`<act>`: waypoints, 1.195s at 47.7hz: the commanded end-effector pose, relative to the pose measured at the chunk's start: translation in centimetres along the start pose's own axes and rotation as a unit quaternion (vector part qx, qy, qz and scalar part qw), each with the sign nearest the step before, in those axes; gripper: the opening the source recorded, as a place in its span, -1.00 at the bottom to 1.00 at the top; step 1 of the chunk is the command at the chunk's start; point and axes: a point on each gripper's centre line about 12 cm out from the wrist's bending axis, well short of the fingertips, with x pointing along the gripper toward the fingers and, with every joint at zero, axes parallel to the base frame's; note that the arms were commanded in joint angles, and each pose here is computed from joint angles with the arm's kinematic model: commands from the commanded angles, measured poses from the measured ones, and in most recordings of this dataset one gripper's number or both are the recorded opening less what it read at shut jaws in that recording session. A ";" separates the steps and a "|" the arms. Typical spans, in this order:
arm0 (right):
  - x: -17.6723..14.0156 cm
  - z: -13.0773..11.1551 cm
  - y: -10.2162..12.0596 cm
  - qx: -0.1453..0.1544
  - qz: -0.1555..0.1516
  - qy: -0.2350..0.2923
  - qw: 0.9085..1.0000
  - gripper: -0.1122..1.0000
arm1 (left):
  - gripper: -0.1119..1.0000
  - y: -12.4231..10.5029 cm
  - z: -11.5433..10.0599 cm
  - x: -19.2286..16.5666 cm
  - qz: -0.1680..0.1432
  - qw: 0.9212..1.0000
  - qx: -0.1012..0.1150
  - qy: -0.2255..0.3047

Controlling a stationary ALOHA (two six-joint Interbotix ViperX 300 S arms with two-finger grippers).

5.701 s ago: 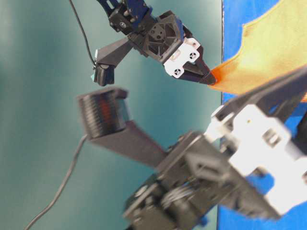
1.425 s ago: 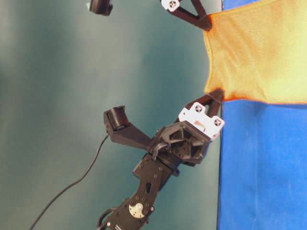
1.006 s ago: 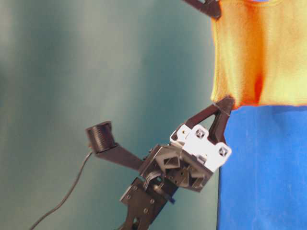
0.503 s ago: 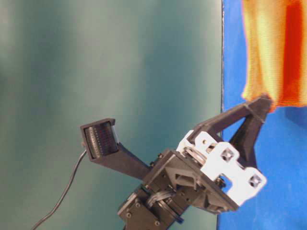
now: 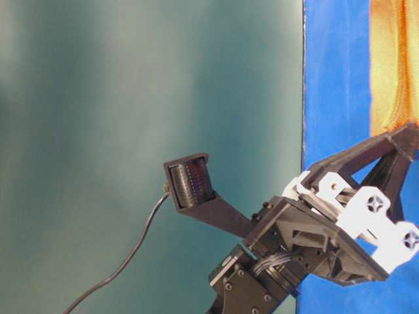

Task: Fold the orange towel.

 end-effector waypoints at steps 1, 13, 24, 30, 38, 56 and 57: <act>-0.1 0.7 0.5 -0.003 0.008 -0.010 1.000 -0.73 | -0.72 -0.4 1.1 -0.4 -0.003 1.000 0.003 -0.019; 0.1 0.7 1.8 -0.010 0.023 -0.008 1.000 -0.56 | -0.37 -1.1 1.4 -0.5 -0.009 1.000 0.007 -0.023; -0.5 1.4 3.3 -0.022 0.035 -0.017 0.999 0.38 | 0.42 -1.3 2.5 -2.1 -0.012 0.999 0.013 -0.027; -2.0 2.3 3.7 -0.033 0.027 -0.028 0.999 0.28 | 0.42 -1.2 3.7 -4.3 -0.012 0.999 0.018 -0.031; -5.2 3.4 3.0 -0.034 -0.001 -0.051 0.998 0.27 | 0.42 -1.1 5.3 -8.3 -0.011 0.998 0.026 -0.058; -14.7 4.6 1.0 -0.030 -0.024 -0.175 0.984 0.26 | 0.42 0.6 4.7 -15.2 0.012 0.991 0.030 -0.126; -15.1 4.6 0.9 -0.028 -0.023 -0.182 0.983 0.26 | 0.42 0.6 4.7 -15.7 0.013 0.990 0.031 -0.136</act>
